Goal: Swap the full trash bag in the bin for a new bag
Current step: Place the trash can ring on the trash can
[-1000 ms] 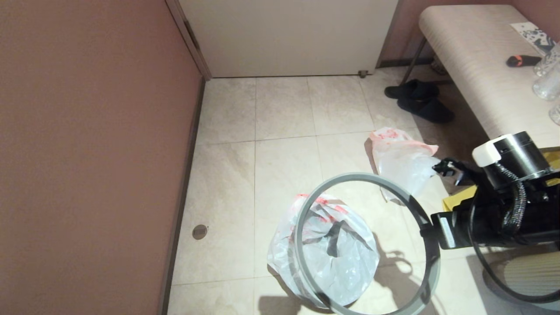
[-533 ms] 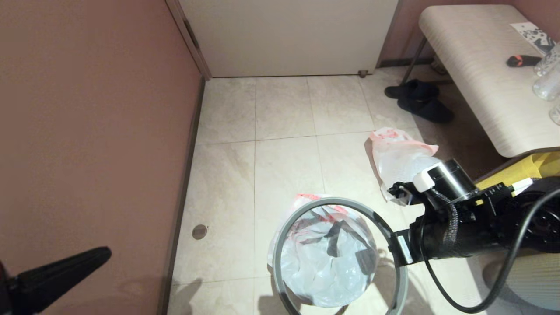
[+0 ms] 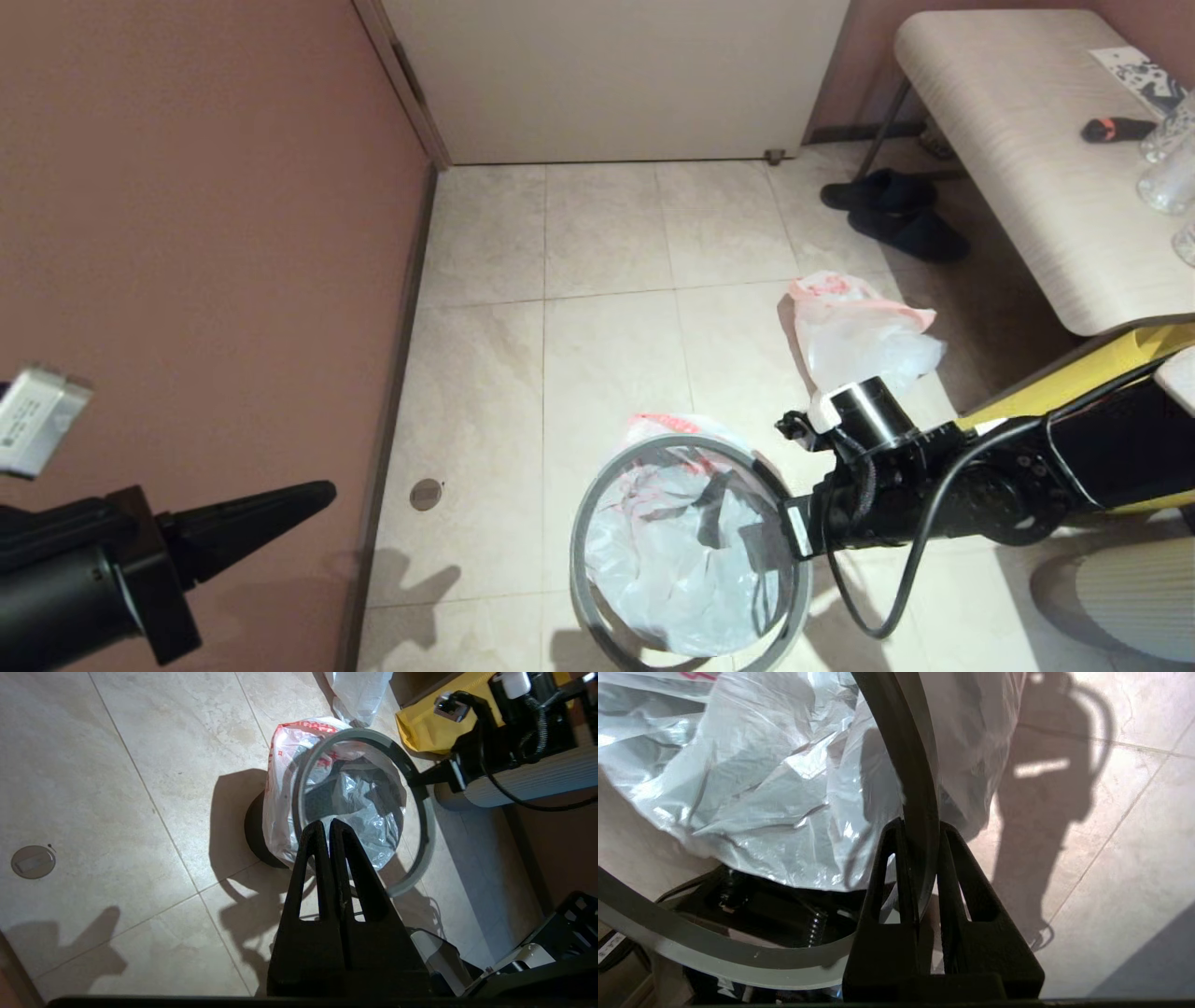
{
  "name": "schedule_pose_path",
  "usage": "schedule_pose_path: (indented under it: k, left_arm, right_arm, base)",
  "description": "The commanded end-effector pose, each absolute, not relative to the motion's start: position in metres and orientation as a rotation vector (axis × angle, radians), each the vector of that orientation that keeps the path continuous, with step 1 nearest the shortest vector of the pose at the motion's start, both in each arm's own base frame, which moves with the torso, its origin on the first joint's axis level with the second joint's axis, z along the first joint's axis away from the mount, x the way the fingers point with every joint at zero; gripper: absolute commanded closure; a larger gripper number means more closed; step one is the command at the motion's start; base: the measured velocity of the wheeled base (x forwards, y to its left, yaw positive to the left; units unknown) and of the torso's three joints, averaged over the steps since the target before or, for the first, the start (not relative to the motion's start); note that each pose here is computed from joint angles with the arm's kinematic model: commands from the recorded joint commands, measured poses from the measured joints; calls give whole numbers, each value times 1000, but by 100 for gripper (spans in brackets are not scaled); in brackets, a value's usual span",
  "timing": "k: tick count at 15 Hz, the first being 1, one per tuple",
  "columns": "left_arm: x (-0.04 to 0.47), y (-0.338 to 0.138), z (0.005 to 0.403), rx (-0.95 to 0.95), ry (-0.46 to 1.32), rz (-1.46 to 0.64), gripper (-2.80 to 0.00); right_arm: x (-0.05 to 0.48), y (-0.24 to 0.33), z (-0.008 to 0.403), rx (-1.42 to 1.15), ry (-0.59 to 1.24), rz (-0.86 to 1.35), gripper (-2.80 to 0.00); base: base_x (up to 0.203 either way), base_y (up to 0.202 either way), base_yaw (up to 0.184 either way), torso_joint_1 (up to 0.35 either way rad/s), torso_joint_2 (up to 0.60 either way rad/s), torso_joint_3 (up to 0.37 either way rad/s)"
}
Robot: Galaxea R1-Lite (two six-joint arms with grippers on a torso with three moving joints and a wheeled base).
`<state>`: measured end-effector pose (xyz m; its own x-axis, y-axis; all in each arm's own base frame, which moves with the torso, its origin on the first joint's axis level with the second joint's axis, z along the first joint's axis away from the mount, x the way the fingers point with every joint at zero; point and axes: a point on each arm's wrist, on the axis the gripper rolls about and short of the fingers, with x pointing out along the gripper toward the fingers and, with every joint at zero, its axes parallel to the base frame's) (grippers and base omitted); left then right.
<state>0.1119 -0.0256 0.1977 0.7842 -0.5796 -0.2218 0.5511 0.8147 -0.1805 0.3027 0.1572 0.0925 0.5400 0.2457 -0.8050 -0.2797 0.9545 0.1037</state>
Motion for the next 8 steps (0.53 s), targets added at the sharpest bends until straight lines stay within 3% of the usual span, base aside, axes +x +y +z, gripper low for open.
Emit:
schedule_pose_path:
  k: [1,8]
  left_arm:
    - [115,-27,196,-110,289,-616,0]
    - [115,-28,196,-110,292,-629,0]
  right_arm:
    - [319,163,67,-47,991,298,0]
    - [357,157,64,-10,942,254,0]
  base:
    - [0,0,0,0,0,0]
    - [0,0,0,0,0,0]
